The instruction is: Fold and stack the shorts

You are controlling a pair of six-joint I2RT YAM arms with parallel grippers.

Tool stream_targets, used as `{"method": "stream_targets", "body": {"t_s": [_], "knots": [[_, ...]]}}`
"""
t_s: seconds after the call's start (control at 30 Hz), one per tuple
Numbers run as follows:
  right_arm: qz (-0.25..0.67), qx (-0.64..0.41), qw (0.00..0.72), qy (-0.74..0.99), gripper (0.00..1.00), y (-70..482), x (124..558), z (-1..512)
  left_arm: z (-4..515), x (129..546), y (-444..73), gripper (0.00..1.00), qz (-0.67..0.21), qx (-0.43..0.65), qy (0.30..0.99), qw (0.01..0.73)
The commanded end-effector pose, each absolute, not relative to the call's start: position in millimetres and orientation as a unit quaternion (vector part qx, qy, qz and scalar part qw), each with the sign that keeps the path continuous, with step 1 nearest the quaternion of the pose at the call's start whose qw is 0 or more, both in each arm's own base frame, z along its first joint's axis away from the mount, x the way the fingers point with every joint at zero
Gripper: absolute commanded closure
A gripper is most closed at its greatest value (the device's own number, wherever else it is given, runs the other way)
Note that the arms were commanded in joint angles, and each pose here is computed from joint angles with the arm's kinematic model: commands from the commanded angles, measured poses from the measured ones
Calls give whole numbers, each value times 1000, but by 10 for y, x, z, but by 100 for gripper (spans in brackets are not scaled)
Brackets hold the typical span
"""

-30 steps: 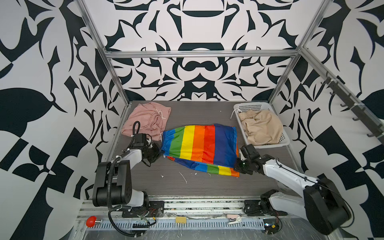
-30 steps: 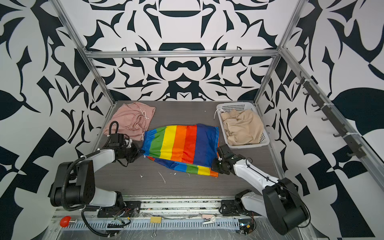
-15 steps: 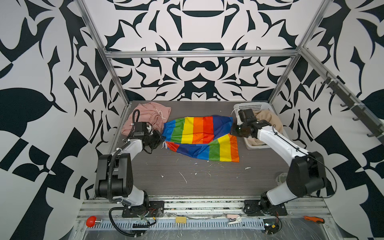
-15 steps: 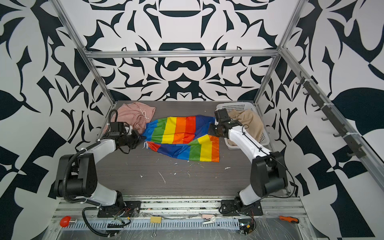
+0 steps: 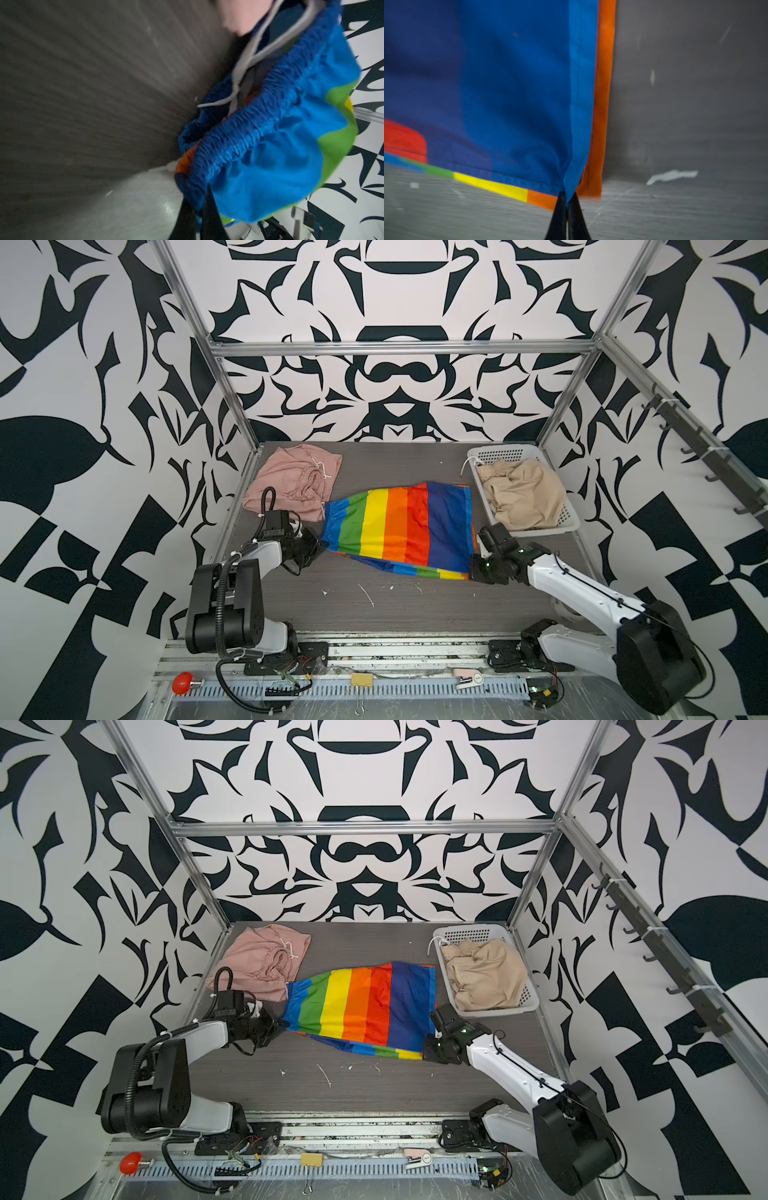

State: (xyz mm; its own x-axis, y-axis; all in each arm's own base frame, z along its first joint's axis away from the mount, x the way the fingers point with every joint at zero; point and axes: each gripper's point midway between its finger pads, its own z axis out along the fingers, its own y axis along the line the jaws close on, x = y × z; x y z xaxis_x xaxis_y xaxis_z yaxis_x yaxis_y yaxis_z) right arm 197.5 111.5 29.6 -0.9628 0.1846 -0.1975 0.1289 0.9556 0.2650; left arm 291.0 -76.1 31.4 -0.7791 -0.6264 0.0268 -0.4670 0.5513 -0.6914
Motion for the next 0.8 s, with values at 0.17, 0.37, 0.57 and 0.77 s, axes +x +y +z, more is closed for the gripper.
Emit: {"method": "stream_targets", "body": {"t_s": [0.17, 0.37, 0.57, 0.77], "knots": [[124, 102, 139, 977, 100, 1138, 2199, 230, 262, 3001, -653, 100, -337, -309, 879, 138], [114, 76, 144, 980, 100, 1177, 2461, 422, 346, 3117, -731, 100, -373, -319, 861, 133], [147, 25, 286, 946, 100, 1205, 2689, 1719, 1018, 3369, -672, 100, -377, -292, 858, 190], [148, 39, 247, 957, 100, 1055, 2229, 1183, 887, 3189, -477, 100, -366, -320, 853, 190]]}}
